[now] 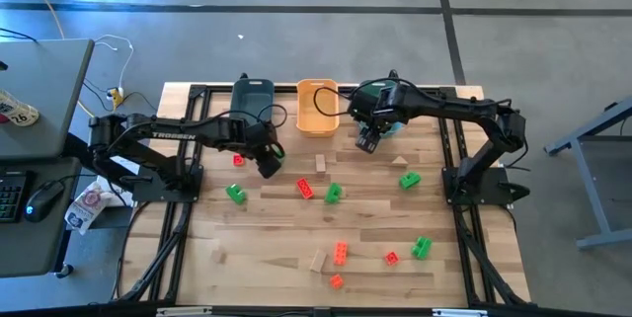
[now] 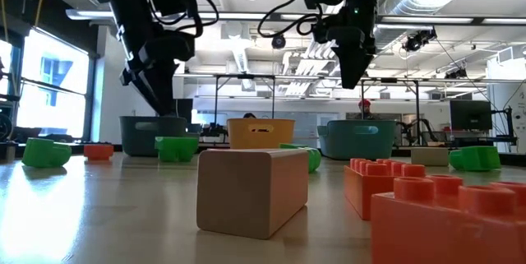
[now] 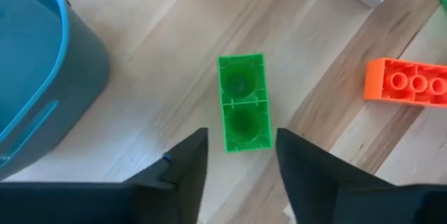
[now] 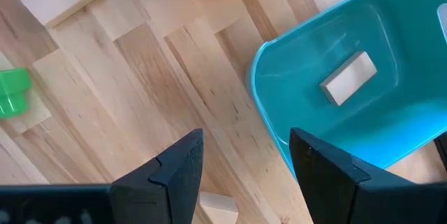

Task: Sort & place blocks by color
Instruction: Put the green game piece into the dark blue bin

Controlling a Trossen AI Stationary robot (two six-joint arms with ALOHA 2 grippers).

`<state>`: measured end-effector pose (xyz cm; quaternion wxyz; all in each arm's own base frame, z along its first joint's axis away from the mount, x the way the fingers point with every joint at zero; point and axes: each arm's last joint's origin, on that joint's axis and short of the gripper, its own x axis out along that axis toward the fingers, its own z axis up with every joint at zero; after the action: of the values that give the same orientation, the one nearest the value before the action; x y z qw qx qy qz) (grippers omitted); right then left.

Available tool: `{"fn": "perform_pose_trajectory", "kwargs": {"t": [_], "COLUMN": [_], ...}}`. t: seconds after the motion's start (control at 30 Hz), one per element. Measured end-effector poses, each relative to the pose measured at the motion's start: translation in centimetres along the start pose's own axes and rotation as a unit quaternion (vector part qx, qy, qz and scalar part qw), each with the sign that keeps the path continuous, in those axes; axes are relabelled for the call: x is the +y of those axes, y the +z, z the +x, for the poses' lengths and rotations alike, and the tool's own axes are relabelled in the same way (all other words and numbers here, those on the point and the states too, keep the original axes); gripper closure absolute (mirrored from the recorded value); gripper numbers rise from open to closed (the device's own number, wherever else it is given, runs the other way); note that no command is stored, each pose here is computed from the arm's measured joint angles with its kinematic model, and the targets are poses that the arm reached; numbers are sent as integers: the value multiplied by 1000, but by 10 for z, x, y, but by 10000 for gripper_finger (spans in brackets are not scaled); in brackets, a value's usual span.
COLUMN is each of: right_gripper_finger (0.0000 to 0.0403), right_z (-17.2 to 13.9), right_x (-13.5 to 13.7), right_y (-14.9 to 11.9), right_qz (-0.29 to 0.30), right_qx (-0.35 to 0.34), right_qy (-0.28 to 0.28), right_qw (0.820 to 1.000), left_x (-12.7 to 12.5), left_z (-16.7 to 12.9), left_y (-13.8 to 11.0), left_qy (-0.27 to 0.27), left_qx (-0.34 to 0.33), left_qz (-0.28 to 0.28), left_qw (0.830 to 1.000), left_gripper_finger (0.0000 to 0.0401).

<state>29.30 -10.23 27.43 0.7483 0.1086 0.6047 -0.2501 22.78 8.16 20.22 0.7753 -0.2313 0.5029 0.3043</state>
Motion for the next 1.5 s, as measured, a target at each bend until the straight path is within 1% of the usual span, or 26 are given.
{"fn": "perform_pose_trajectory", "kwargs": {"t": [0.2, 0.3, 0.4, 0.67, 0.87, 1.07, 1.33, 1.43, 1.5], "right_gripper_finger": [203, 203, 203, 203, 203, 203, 203, 203, 203], "right_z": [0, 0, 0, 0, 0, 0, 0, 0, -1], "right_x": [0, 0, 0, 0, 0, 0, 0, 3, 6], "right_y": [0, 0, 0, 0, 0, 0, 0, -3, -5], "right_qz": [0, 0, 0, 2, 3, 3, 11, 17, 14], "right_qx": [0, 0, 0, 0, 0, 0, 1, 14, 21], "right_qy": [0, -1, -1, -1, 0, 0, 0, -1, -1], "right_qw": [1000, 1000, 1000, 1000, 1000, 1000, 1000, 1000, 1000], "left_x": [-5, -7, -7, -7, -9, -10, -11, -11, -11], "left_z": [8, 14, 18, 28, 37, 50, 64, 64, 64], "left_y": [6, 6, 7, 7, 7, 6, 5, 4, 4], "left_qy": [-24, -23, -18, 15, 7, 22, 29, 28, 28], "left_qx": [-11, -6, -1, 1, 14, 29, 43, 45, 45], "left_qz": [-1, -1, -1, 1, 2, 5, 7, 23, 28], "left_qw": [1000, 1000, 1000, 1000, 1000, 999, 999, 998, 998], "left_gripper_finger": [183, 168, 161, 161, 161, 162, 163, 176, 198]}}
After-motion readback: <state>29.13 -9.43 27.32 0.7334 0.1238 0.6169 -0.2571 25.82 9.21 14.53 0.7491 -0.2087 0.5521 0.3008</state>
